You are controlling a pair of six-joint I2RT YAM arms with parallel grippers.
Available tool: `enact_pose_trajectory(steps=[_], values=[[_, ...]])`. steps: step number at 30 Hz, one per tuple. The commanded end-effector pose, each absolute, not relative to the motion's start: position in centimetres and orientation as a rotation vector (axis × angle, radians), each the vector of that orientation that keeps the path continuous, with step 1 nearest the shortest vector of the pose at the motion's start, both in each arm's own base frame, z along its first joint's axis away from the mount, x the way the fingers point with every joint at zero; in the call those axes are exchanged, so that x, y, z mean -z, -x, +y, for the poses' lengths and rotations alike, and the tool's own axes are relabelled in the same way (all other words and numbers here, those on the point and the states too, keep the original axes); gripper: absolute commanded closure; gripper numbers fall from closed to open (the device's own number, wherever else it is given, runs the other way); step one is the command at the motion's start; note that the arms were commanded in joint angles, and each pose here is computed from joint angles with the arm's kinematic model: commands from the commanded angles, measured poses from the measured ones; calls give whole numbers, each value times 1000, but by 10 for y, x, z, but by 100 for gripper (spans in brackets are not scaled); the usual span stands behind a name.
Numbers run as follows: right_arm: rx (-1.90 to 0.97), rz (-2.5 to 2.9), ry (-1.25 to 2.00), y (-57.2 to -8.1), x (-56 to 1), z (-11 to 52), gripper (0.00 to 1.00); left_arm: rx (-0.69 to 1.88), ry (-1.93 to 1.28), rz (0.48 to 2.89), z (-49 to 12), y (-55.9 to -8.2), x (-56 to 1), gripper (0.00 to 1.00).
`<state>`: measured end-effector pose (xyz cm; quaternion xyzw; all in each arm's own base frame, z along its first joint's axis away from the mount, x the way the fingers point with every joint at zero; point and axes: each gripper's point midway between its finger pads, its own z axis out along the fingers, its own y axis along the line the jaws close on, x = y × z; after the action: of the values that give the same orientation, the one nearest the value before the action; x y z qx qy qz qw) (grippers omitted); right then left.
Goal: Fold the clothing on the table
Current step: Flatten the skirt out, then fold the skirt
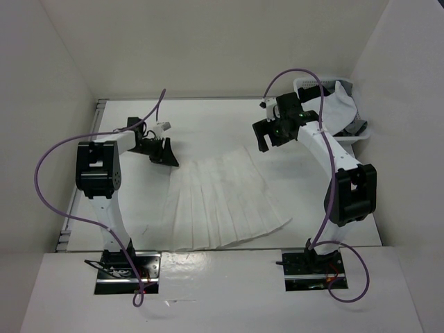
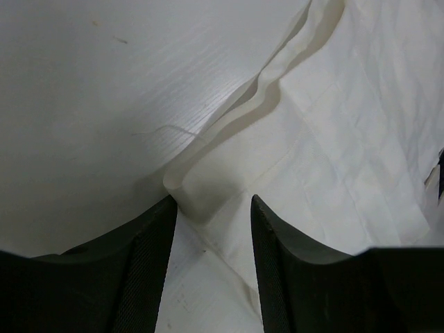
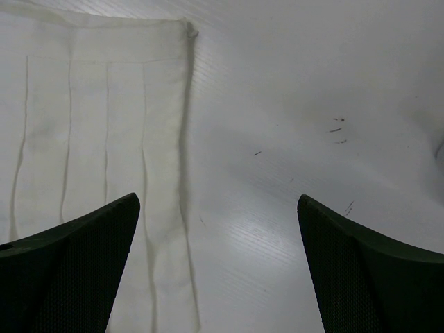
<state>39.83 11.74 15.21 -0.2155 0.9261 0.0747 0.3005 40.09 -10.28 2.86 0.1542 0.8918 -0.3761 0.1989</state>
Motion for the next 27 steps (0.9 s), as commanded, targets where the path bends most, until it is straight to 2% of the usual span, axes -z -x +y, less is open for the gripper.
enact_pose_trajectory(steps=[1,7,10,14,15,19,27], values=[[-211,2412,566,-407,-160,119,2,1051,-408,2600,-98,-378,-3,45],[-234,2409,573,-406,-161,122,2,1042,-369,2612,-98,-380,3,51],[-245,2408,577,-408,-158,124,2,1036,-374,2603,-97,-384,4,60],[-260,2424,583,-408,-151,126,2,1009,-386,2582,-95,-398,-2,79],[-272,2414,586,-410,-152,128,2,1002,-392,2570,-95,-403,-6,88],[-344,2424,598,-412,-146,139,2,991,-383,2550,-95,-418,-18,100],[-640,2413,630,-429,-116,164,4,873,-493,2510,-105,-442,-35,100]])
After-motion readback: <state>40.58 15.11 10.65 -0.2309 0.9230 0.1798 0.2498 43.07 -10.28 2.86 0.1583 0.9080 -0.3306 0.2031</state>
